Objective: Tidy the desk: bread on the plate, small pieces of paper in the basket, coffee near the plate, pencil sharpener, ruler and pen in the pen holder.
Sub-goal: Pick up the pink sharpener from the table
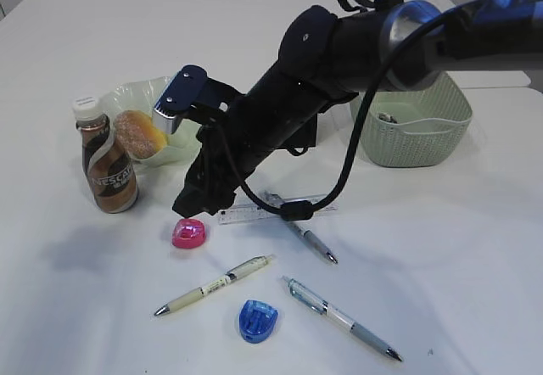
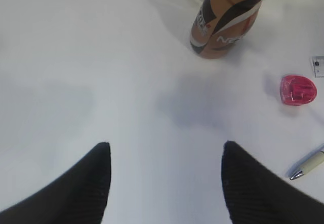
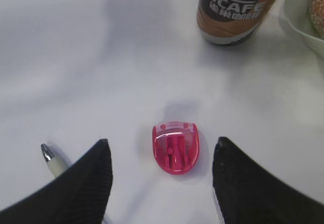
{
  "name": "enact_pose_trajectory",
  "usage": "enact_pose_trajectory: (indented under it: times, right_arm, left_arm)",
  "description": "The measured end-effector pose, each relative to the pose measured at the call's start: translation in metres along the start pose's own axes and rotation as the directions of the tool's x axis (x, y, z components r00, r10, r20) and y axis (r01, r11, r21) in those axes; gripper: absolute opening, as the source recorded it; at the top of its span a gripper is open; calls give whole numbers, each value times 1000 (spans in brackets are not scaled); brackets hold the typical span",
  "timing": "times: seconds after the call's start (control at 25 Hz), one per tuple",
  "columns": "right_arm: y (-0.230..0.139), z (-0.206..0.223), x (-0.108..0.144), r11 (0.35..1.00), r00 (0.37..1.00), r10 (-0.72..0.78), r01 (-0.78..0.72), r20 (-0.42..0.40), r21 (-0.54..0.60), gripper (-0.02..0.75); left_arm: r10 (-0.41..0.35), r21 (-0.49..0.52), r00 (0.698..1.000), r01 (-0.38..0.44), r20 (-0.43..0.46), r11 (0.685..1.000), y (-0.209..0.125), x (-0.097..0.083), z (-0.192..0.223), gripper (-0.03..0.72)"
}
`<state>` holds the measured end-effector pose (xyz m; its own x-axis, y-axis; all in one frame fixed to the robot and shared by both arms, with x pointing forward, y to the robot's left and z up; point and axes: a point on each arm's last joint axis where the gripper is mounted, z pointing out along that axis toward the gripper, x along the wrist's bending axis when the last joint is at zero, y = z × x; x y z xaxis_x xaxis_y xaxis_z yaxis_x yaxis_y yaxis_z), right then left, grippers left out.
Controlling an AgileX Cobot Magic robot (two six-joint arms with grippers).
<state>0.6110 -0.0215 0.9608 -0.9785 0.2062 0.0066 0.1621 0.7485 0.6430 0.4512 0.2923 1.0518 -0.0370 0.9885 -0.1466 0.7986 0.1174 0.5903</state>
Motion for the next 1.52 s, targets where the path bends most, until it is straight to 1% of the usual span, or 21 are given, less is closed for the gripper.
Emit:
enact_pose_trajectory:
  times: [0.08,0.28,0.48,0.8,0.92,1.2,1.52]
  right_arm:
    - [-2,4,-1,1000,1000,7,-7,-1,3,498]
    - [-12,19,-4,999,999,30,-29,-14,27,503]
    - [-19,31,-8,999,999,33,-33,2,42,504]
    - [-13,41,-19,999,999,43,-43,14,10,505]
    - [-13,47,-17,999,1000,31,-31,7,15,505]
    - [-13,72,-1,999,1000,0,1,-27,37,509]
    - [-14,78,-5,999,1000,-6,6,1,33,510]
  left_arm:
    - [0,0,1000,0,0,1000,0,0,0,483]
    - [0,2,1000,0,0,1000,0,0,0,482]
    - [-2,4,1000,2,1,1000,0,0,0,475]
    - [-3,6,1000,3,2,1000,-1,0,0,474]
    - [-3,6,1000,3,2,1000,-1,0,0,474]
    - [-3,11,1000,3,2,1000,-1,0,0,474]
    - [-3,17,1000,3,2,1000,-2,0,0,474]
